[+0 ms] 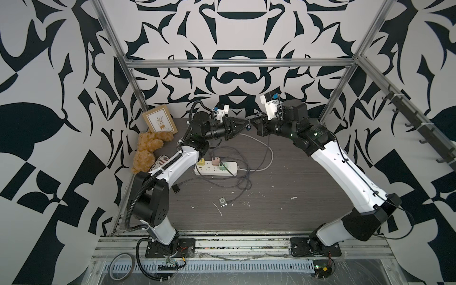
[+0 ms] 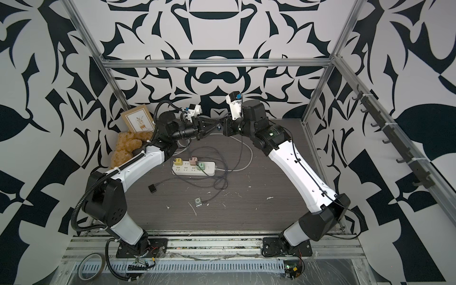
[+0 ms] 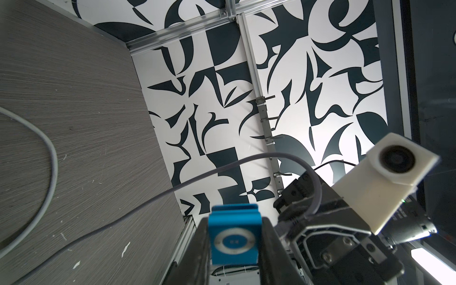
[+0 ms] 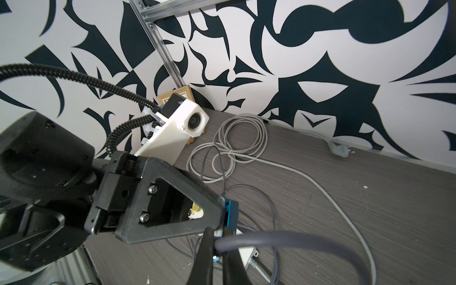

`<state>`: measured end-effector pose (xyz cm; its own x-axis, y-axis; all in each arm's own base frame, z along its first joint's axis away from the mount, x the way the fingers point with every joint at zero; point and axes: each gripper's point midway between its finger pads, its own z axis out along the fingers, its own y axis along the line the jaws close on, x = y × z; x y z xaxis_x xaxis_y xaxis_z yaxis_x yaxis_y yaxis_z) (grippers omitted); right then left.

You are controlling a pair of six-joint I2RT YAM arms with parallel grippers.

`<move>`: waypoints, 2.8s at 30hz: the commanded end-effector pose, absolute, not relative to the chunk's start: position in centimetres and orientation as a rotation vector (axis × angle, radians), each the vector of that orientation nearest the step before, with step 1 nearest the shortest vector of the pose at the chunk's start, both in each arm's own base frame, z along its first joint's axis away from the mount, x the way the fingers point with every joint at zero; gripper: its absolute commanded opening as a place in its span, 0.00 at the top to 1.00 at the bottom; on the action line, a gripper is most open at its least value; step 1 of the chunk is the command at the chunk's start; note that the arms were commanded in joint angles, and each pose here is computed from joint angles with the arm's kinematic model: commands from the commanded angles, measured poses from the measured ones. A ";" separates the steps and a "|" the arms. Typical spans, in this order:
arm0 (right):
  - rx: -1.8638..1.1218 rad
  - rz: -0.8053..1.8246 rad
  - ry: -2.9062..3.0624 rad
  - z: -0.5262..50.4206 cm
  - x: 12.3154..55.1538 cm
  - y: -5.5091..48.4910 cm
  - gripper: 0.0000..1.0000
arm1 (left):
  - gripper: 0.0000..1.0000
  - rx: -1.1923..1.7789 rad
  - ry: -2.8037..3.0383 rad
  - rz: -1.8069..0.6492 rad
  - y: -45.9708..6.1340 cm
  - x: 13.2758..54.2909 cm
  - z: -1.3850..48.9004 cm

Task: Charge mp3
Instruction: Insert the charging cable into the MP3 player.

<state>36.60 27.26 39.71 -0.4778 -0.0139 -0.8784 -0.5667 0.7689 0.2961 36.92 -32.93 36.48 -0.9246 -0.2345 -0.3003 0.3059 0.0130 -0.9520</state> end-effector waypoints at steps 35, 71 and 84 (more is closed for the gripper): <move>-0.679 0.509 2.151 28.9 33.9 29.3 1.00 | 1.00 0.091 1.636 -1.961 -31.4 37.3 45.5; -0.430 0.686 2.359 25.5 35.5 27.8 1.00 | 1.00 0.109 1.723 -1.927 -32.2 37.2 43.7; -0.065 1.173 2.332 34.3 30.9 21.9 0.53 | 1.00 -0.277 2.468 -1.630 -34.1 38.4 22.9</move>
<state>34.48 21.71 33.11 -0.7904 0.1684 -0.5890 -0.3145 0.7136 0.6260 38.40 -33.93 27.33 -0.9587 -0.2627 -0.1093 0.0366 0.2668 -0.9630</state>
